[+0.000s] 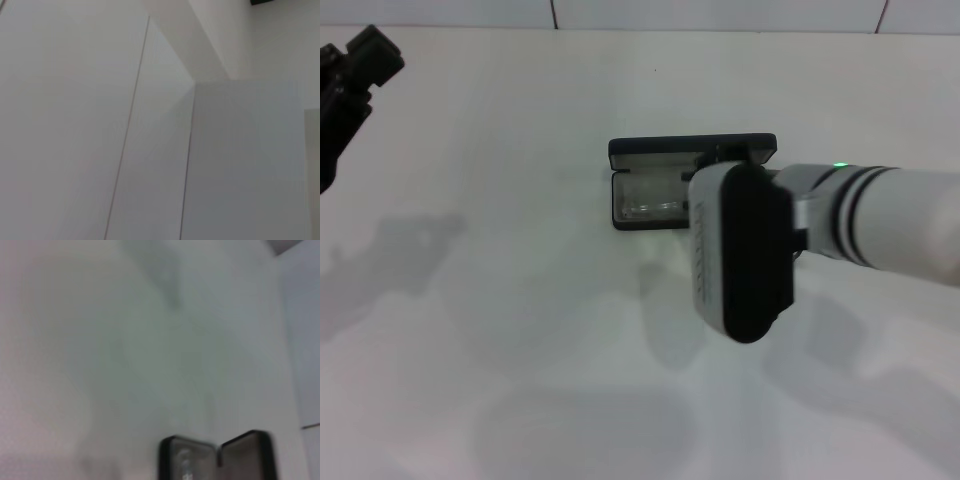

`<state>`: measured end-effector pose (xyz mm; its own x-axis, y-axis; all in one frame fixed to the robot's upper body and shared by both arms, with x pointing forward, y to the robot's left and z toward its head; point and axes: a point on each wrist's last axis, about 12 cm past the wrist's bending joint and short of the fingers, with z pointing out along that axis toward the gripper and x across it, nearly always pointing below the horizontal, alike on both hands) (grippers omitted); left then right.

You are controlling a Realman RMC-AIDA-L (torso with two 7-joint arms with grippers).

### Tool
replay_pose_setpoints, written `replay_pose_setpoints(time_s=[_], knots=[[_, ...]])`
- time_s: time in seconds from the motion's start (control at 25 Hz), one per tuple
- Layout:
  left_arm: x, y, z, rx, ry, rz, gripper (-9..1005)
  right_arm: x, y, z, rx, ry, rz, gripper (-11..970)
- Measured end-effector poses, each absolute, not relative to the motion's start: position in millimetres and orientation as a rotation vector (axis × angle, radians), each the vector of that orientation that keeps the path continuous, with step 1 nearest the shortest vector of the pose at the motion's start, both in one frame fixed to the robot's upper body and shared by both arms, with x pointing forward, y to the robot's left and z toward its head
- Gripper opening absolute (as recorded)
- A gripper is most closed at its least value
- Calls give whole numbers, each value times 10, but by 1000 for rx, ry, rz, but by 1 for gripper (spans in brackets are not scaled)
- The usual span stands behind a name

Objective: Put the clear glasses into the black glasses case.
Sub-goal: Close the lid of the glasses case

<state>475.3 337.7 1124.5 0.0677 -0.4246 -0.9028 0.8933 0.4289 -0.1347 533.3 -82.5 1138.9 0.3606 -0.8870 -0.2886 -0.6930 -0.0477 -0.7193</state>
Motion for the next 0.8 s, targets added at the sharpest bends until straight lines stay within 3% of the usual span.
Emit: replay_pose_setpoints(time_s=[0.36,0.52,0.8], knots=[[4787,3382,11270,542,1087,-1056,75,5146,-1010,11671,-1487,1442,-79,266],[5018,3262,11331,562,1096,-1043,79,5118,-1182,11767,-1346,1524,109,271],[5383,3002,11432,632,1134,-1033,83,5083,-1811,11833,-1188,1629,431,280]])
